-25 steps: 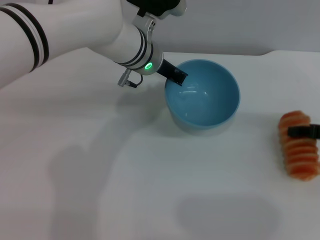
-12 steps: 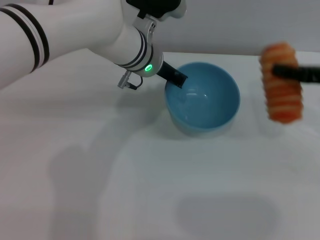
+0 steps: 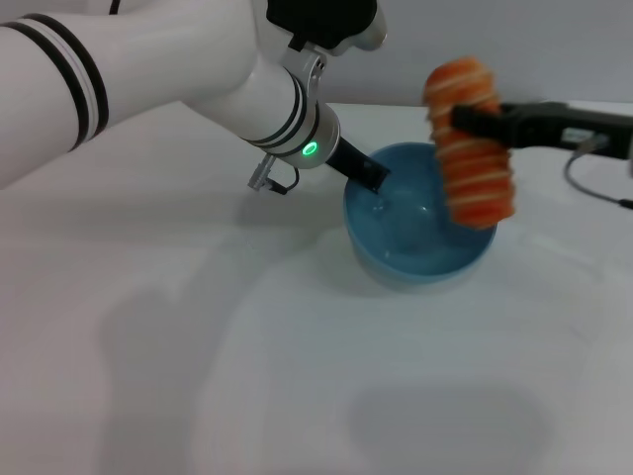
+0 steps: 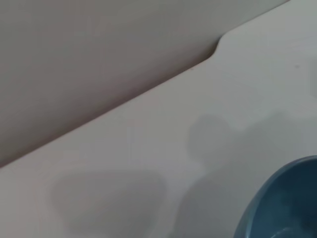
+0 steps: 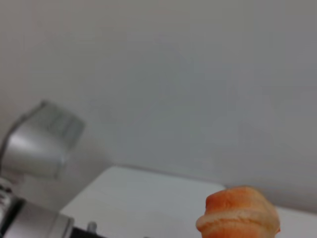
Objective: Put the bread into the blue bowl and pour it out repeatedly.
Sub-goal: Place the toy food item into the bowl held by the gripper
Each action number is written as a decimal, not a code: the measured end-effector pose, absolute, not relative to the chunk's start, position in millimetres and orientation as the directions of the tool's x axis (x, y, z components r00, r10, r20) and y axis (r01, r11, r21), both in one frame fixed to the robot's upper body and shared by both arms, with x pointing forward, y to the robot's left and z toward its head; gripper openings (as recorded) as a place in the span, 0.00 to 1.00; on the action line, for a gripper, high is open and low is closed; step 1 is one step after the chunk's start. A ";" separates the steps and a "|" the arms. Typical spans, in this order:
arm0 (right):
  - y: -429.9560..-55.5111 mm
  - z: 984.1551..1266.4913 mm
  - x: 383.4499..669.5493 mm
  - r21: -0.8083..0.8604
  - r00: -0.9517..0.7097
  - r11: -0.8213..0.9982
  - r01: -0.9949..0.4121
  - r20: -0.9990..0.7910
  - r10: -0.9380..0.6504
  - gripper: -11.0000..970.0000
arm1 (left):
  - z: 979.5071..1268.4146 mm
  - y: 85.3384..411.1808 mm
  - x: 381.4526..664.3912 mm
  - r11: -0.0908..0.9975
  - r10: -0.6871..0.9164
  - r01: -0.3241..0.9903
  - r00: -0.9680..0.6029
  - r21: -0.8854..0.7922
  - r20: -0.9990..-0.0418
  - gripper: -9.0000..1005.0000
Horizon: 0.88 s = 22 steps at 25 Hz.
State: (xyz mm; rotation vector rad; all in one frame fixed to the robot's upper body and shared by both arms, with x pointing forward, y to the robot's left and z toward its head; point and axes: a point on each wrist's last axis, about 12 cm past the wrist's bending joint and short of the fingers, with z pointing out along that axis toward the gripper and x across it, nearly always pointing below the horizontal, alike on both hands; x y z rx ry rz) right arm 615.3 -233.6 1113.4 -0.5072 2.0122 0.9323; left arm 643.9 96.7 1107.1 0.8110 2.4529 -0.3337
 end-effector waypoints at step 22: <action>-200.7 1090.2 611.9 0.431 -0.582 0.612 -0.663 -0.811 -0.058 0.45 | 1103.7 101.8 643.7 0.796 0.469 0.602 -0.681 -0.064 -0.563 0.01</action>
